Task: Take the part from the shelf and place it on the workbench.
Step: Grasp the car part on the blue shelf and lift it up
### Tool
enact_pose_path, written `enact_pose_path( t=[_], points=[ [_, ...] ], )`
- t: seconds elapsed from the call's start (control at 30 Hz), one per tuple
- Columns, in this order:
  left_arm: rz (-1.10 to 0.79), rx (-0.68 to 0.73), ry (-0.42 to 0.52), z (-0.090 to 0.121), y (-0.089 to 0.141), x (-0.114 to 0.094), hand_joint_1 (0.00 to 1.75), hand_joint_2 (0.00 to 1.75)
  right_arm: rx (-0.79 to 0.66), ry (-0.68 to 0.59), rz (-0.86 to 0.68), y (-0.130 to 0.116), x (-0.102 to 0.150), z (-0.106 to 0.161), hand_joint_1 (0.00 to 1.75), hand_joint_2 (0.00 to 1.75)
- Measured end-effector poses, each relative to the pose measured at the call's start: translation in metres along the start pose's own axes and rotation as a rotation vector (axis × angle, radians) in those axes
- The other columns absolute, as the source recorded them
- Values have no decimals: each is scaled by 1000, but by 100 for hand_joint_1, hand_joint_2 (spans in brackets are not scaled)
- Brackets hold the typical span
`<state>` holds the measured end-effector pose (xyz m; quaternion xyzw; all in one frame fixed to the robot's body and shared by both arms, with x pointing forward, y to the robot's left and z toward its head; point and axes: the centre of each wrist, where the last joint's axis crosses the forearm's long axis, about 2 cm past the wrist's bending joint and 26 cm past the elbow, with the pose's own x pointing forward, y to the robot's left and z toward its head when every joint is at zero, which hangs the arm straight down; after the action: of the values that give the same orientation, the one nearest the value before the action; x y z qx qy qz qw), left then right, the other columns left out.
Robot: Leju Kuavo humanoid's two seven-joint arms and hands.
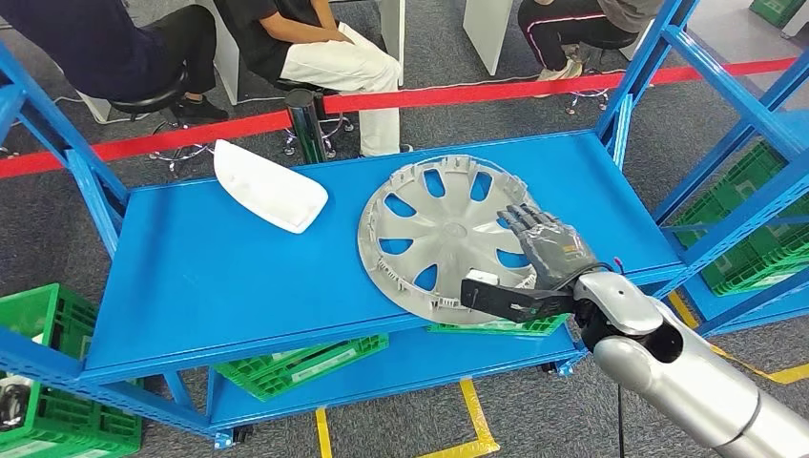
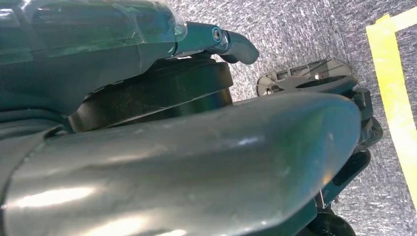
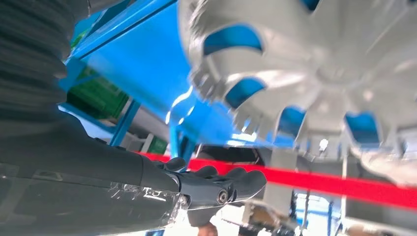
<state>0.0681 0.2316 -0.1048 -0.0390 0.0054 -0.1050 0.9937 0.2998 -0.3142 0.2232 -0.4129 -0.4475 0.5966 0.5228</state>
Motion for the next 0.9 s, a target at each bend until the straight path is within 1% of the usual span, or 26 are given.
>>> enact_pose_path(
  t=[0.23,0.6,0.9],
  points=[
    [-21,4,3,0,0,1,0,0,65,-2,12,15,8,-15,0,175],
    [-45,0,15,0,1,2,0,0,156,17,15,36,9,-27,0,175],
    [-47,0,15,0,2,1,0,0,155,37,26,39,8,-31,0,175]
  ],
)
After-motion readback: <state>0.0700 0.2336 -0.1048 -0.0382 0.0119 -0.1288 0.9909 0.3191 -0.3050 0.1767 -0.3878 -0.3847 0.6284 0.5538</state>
